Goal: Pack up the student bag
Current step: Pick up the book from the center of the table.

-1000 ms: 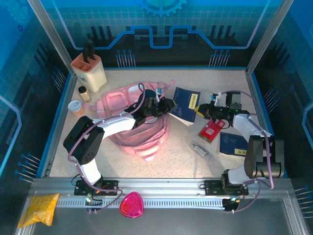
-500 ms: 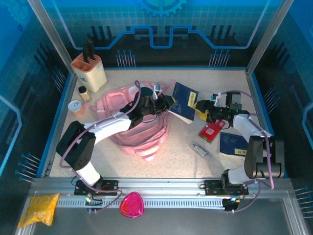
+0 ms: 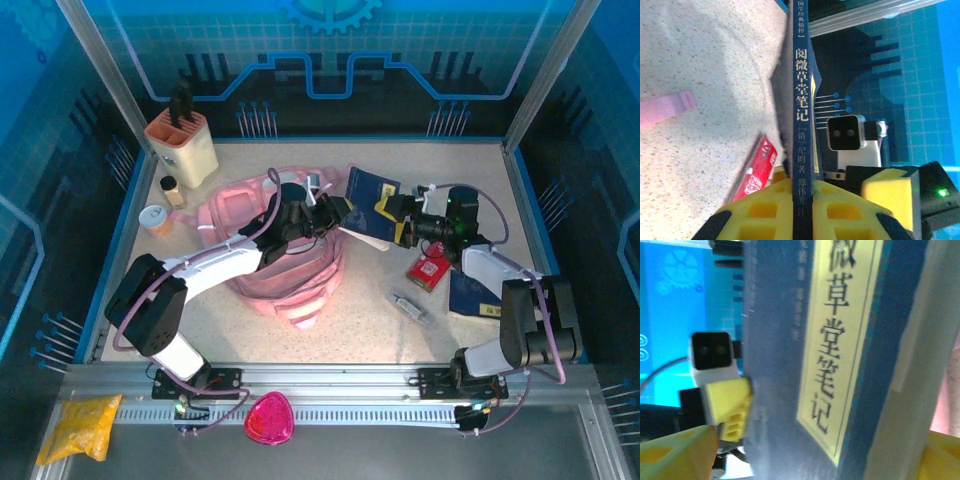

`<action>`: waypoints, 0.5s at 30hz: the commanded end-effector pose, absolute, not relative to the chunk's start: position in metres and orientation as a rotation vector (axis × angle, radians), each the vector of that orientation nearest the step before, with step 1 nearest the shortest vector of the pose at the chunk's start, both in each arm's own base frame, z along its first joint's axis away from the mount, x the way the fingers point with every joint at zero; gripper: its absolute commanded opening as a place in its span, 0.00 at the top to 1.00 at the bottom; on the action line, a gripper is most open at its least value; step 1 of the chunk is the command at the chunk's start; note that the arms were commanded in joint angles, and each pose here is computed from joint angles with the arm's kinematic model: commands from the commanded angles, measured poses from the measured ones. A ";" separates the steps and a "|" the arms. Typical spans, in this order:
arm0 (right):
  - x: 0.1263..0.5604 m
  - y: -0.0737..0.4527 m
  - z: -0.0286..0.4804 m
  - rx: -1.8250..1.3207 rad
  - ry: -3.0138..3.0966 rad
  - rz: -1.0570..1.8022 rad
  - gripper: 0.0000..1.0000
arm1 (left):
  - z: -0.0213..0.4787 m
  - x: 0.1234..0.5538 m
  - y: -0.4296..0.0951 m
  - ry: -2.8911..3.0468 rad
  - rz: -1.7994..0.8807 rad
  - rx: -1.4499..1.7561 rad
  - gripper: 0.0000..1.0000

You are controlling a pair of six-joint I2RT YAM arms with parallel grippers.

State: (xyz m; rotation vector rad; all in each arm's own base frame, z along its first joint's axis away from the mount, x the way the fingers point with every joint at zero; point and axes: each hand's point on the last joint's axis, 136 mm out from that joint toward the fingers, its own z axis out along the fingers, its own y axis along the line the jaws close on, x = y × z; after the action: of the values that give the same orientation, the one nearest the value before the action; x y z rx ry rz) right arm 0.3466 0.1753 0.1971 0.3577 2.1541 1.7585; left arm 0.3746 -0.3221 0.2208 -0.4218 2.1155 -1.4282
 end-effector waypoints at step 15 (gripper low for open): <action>0.335 0.192 0.236 0.196 2.131 1.671 0.68 | 0.220 0.365 -0.301 2.115 -1.242 -0.361 1.00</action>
State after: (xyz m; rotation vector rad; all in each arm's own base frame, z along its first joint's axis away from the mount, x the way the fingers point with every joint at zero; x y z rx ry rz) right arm 0.3409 0.1825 0.2222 0.2978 2.1265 1.7082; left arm 0.3695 -0.3026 0.2165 -0.4082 2.1255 -1.2841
